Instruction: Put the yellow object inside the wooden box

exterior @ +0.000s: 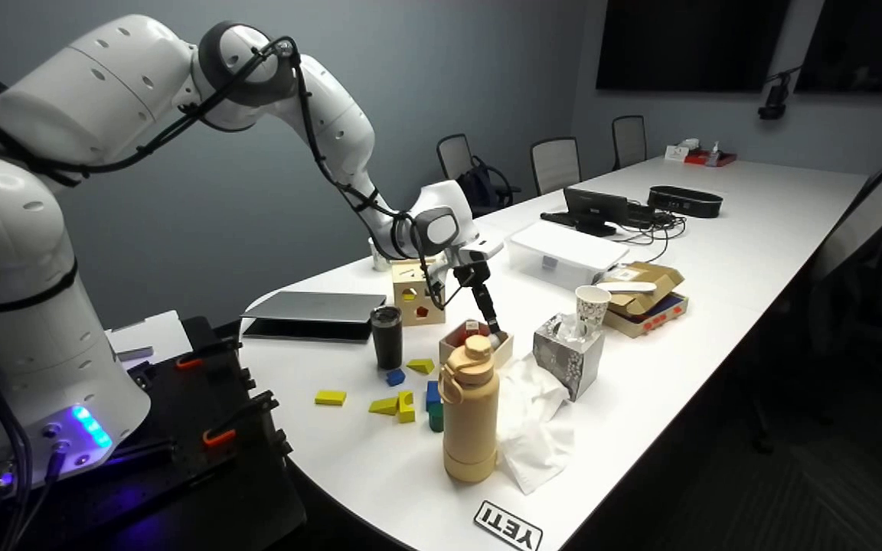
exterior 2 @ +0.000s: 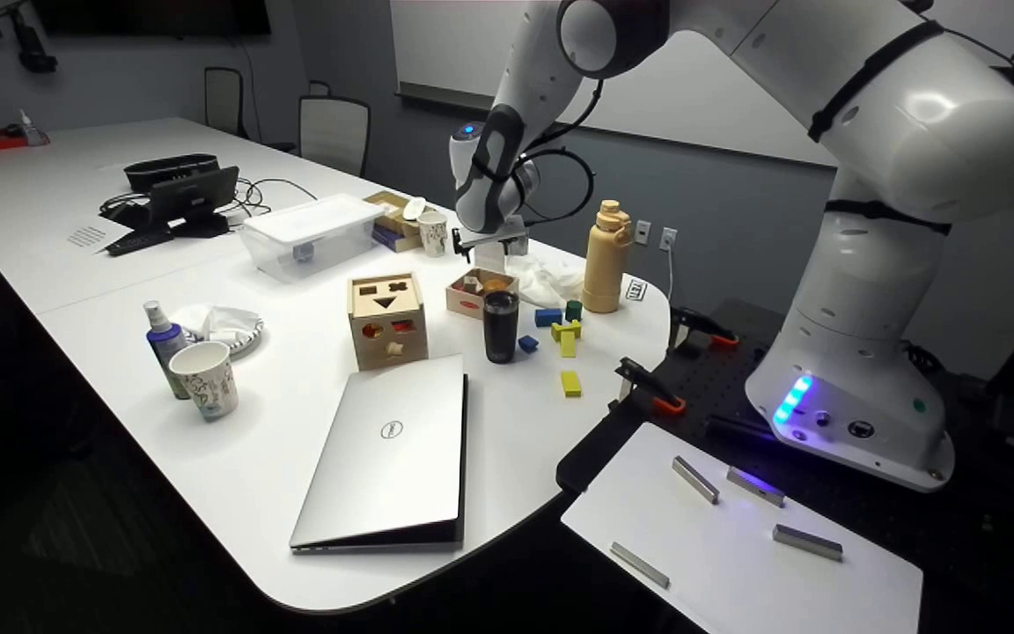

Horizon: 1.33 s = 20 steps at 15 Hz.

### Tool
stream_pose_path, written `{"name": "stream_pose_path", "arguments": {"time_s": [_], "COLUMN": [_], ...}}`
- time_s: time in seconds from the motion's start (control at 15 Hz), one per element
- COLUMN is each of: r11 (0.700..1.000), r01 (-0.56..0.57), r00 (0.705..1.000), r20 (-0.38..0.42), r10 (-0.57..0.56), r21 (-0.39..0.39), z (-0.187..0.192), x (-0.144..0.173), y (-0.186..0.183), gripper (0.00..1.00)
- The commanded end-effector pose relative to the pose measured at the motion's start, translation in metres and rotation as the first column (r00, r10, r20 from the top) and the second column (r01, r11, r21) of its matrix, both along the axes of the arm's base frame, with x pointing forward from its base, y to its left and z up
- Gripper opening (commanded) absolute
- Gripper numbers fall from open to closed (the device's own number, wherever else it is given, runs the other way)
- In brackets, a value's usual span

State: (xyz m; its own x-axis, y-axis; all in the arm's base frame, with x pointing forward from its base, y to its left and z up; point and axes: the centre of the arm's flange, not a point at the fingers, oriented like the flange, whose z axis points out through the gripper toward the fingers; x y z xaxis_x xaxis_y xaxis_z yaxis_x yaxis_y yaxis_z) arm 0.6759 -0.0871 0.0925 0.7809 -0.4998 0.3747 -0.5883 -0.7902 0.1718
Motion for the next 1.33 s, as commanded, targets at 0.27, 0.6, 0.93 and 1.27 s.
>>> {"name": "stream_pose_path", "arguments": {"time_s": [0.27, 0.6, 0.93, 1.27], "r11": [0.989, 0.968, 0.948, 0.930], "r01": [0.045, 0.039, 0.002, -0.038], "r00": [0.998, 0.986, 0.955, 0.944], "r20": [-0.038, -0.164, -0.283, -0.293], "r10": [-0.040, 0.003, 0.093, 0.154], "r21": [0.139, 0.250, 0.318, 0.364], "z": [0.098, 0.177, 0.237, 0.254], "x": [-0.009, -0.029, -0.057, -0.072], "y": [0.042, 0.082, 0.115, 0.124], "gripper": [1.00, 1.00, 1.00, 1.00]}}
